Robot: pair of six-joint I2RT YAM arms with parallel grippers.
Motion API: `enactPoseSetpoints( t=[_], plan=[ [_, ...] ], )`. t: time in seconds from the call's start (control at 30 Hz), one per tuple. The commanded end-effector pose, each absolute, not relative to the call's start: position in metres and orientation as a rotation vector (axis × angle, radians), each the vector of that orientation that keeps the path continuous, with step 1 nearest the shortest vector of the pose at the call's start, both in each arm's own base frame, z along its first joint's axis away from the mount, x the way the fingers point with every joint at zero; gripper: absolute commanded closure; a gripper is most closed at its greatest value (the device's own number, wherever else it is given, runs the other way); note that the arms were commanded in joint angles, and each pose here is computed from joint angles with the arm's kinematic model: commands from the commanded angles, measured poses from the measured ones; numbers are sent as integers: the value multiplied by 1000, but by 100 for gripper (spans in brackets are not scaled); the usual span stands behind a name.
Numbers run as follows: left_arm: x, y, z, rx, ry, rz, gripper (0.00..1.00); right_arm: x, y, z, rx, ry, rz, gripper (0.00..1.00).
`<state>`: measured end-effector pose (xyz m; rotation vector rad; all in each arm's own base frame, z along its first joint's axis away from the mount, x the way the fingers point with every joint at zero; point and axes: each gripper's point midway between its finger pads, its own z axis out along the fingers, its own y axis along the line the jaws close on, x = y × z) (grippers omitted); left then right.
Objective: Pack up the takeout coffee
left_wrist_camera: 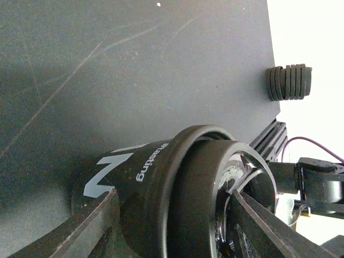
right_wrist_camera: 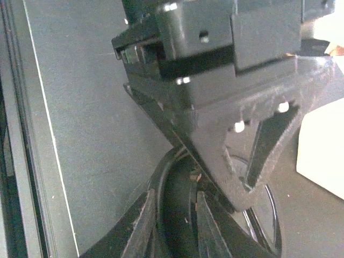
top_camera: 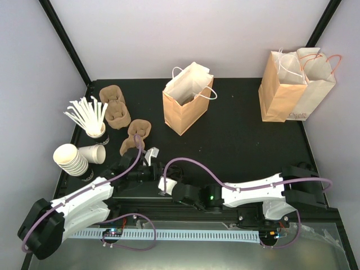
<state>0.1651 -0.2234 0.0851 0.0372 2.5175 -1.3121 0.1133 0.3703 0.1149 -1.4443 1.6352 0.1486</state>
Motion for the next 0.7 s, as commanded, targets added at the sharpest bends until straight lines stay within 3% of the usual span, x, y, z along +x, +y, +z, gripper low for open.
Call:
enactPoseSetpoints(
  t=[0.0, 0.33, 0.67],
  plan=[
    [131, -200, 30, -33, 2811, -1129, 43, 121, 336, 67, -1486, 1806, -66, 80],
    [133, -202, 29, 16, 2841, -1108, 43, 120, 334, 89, -1281, 1939, 41, 82],
    [132, -204, 28, 44, 2847, -1112, 44, 112, 322, 49, -1422, 1972, -259, 82]
  ],
)
